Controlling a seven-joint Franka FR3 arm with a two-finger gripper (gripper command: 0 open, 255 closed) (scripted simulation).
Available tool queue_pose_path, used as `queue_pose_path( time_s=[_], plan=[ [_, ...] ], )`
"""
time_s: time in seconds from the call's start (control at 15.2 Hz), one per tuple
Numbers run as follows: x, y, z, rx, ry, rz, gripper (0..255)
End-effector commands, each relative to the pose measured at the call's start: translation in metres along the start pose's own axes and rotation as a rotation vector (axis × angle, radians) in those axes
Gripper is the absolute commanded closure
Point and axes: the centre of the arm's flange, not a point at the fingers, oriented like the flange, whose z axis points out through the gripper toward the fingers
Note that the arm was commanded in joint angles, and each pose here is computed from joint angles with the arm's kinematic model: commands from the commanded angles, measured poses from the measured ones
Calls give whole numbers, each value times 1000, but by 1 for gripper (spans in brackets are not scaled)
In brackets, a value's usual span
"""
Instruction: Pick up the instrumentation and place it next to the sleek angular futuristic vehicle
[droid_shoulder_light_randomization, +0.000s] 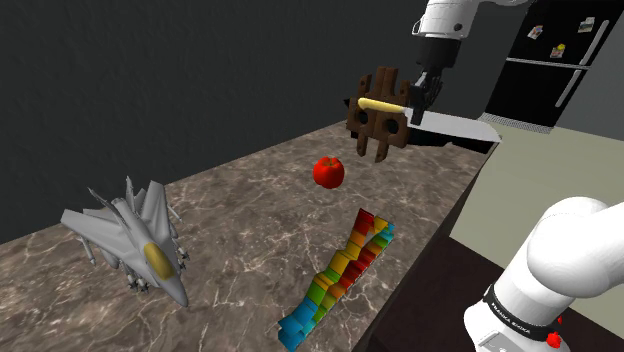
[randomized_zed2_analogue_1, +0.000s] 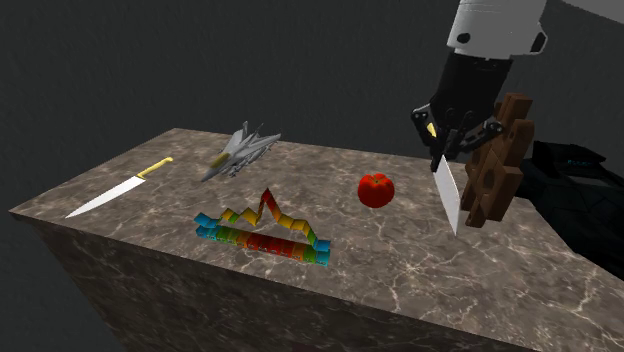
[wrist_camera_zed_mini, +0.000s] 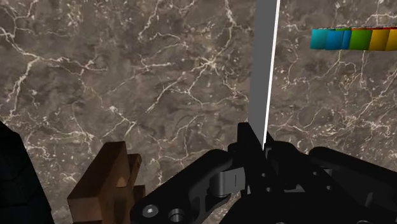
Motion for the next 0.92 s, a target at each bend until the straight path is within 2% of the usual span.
queue_pose_path(
  time_s=[0.0, 0.86],
  plan=[
    [-1, 2, 11, 0, 0, 0, 255],
    [0, 7, 80, 0, 0, 0, 255]
  ],
)
